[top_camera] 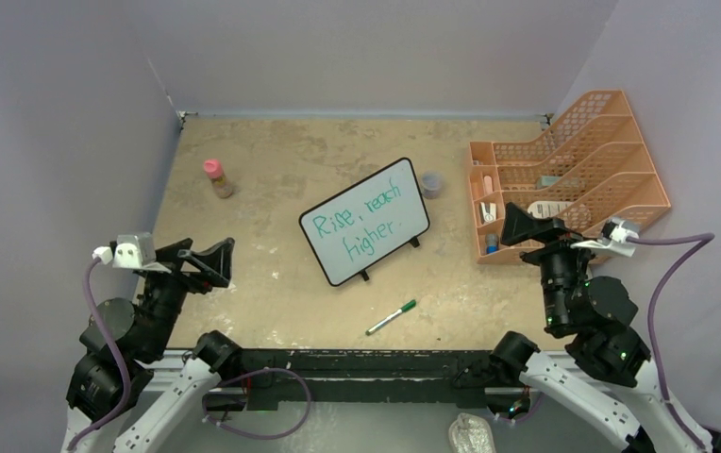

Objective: Write a sentence on the whiteboard
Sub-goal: Reset both arms

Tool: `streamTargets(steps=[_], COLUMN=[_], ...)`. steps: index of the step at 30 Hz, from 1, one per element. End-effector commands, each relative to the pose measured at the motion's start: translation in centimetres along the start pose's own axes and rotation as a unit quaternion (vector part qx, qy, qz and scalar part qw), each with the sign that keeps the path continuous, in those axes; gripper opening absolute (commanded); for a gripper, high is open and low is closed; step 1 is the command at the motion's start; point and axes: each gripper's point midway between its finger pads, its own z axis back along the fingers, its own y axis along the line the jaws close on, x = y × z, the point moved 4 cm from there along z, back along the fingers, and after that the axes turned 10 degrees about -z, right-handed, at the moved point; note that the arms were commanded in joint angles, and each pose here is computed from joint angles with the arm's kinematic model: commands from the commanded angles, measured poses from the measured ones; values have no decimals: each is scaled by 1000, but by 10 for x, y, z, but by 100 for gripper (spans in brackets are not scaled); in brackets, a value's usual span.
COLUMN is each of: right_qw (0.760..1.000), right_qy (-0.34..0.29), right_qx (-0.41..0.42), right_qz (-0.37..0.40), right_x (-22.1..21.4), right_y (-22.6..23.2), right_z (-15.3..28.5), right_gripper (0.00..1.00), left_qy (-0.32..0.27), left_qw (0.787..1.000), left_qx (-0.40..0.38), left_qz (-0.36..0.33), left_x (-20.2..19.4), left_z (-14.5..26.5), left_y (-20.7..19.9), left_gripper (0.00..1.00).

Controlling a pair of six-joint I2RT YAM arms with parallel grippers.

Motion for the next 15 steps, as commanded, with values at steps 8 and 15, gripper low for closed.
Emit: streamTargets(steps=[8,15], right_qw=[1000,1000], right_qy=[-16,-21], right_qx=[2,6], right_qz=[0,-1], right_x=[4,8], right_y=[1,2], right_z=[-2,0], right_gripper=[99,99], left_qy=[-5,-2], left_qw=[1000,1000], left_qx=[12,7], left_qz=[3,7], left_x=[0,-1], left_z=[-12,-16], left_y=[-1,-5], left_gripper=[89,90])
